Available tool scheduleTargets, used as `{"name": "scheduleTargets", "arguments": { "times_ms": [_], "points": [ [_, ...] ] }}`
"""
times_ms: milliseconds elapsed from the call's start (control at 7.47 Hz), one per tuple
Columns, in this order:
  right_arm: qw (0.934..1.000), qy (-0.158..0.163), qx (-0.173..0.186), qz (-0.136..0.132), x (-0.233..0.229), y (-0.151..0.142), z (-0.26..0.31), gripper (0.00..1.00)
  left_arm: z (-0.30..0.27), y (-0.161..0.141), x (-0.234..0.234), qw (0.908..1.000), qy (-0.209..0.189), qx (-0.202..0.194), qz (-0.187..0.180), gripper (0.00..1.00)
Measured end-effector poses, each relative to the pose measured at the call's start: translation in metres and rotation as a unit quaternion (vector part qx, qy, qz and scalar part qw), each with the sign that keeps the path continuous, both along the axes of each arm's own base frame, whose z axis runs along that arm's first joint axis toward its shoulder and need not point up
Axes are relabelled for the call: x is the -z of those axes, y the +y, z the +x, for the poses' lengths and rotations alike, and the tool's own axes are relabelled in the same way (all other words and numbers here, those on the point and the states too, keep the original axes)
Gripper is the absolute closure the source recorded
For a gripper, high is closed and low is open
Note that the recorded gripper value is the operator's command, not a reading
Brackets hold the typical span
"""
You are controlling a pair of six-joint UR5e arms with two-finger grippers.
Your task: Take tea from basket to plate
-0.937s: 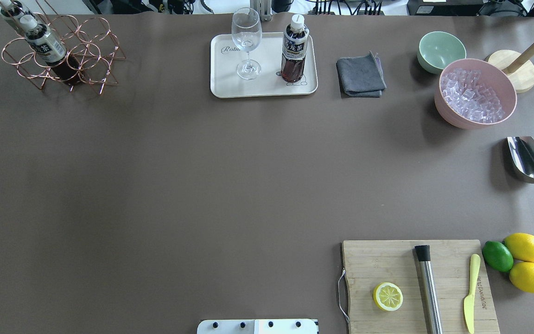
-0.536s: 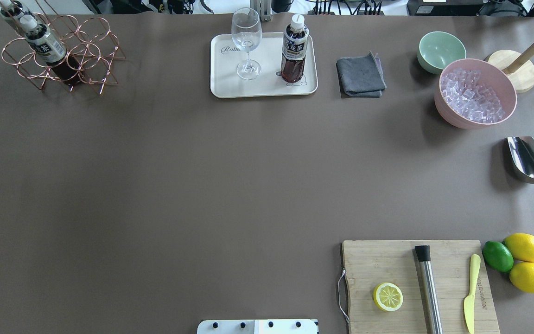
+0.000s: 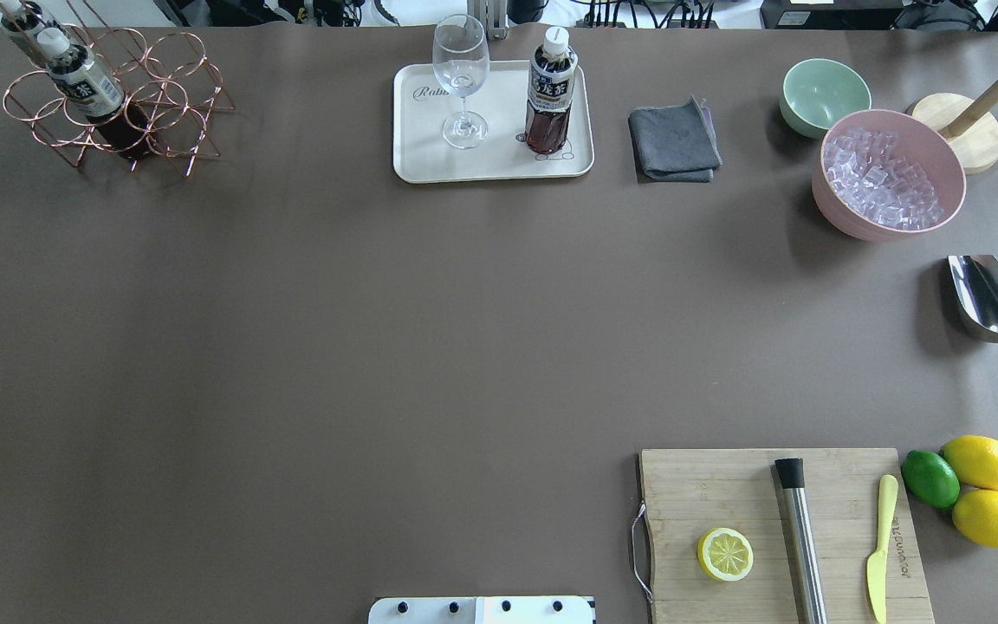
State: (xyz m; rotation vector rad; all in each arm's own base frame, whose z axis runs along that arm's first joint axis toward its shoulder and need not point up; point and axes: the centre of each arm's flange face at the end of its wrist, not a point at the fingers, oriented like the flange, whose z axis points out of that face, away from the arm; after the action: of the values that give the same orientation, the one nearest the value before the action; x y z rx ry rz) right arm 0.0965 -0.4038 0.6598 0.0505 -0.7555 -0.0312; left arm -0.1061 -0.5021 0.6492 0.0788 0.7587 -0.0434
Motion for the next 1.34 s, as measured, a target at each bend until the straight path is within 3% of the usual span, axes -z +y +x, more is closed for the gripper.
{"name": "scheduleTargets", "arguments": {
  "times_ms": [536,1339],
  "points": [
    [1.0,0.001,-0.002,-0.005,-0.003,0.0,0.0,0.0,0.004,-0.009,0.017,0.9997,0.021,0.001,0.011,0.02],
    [1.0,0.003,-0.001,-0.004,-0.002,-0.001,0.0,0.0,0.009,-0.014,0.02,0.9994,0.028,0.019,-0.01,0.02]
  ]
}}
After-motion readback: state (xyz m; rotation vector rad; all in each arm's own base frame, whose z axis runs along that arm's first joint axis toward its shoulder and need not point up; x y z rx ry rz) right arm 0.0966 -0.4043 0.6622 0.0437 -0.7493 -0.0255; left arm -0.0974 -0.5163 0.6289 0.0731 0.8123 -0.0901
